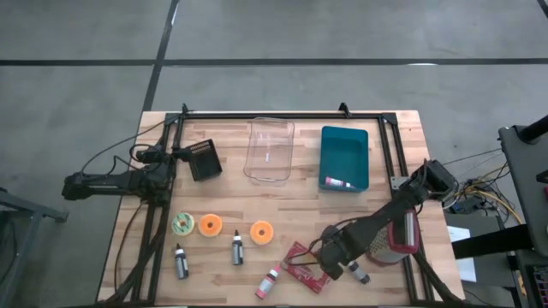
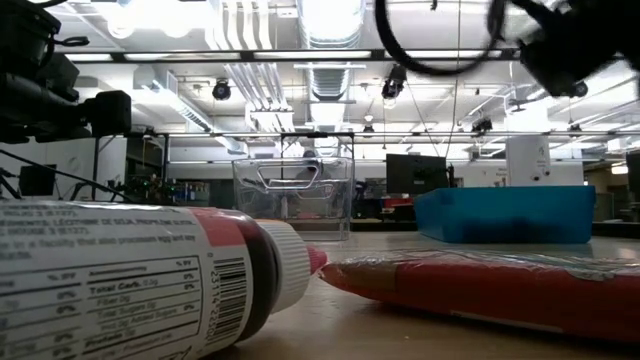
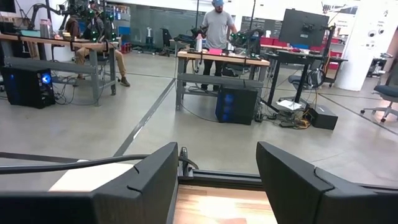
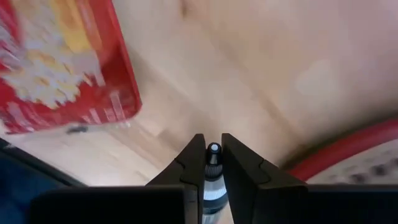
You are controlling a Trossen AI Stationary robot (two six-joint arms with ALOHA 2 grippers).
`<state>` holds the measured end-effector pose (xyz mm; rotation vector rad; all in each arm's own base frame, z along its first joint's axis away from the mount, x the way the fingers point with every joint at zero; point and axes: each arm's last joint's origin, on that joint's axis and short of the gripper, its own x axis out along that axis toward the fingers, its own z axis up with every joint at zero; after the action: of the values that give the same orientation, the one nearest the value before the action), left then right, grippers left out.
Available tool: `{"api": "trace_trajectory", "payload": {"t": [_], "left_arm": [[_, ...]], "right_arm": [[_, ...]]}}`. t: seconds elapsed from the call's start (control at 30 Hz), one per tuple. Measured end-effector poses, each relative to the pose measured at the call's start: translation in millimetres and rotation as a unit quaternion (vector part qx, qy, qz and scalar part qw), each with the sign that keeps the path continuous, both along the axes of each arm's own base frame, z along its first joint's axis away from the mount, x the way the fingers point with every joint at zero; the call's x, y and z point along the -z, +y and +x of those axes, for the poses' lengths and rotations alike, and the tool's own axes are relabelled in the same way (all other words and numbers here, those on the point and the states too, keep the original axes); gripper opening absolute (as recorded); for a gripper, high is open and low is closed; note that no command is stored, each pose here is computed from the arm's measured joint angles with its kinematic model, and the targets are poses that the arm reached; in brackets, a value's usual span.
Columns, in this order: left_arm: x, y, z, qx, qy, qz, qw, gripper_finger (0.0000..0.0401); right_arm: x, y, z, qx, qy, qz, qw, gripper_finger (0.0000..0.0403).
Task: Pick & Place Food Item
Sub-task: Put the right black food coloring bottle into the blue bin
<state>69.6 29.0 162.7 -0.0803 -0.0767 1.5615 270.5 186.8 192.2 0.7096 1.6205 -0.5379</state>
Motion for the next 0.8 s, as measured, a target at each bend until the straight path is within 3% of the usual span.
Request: {"api": "trace_trajectory", "payload": {"t": [0.33,0.63,0.8], "left_arm": [[0.0,0.0,0.0,0.0,0.0,0.0,1.0,0.0223],[0.0,0.0,0.0,0.0,0.0,0.0,1.0,0.0223],[0.0,0.0,0.0,0.0,0.0,0.0,1.0,0.0223]], "right_arm": [[-47.0,-19.4,13.7,-0.088,-0.082,-0.109,0.987,0.0033],[-61.6,-35.7,12.9,-0.087,-0.111,-0.202,0.969,0.0032],[-65.3,-38.9,11.8,-0.071,-0.123,-0.21,0.967,0.0032]]}}
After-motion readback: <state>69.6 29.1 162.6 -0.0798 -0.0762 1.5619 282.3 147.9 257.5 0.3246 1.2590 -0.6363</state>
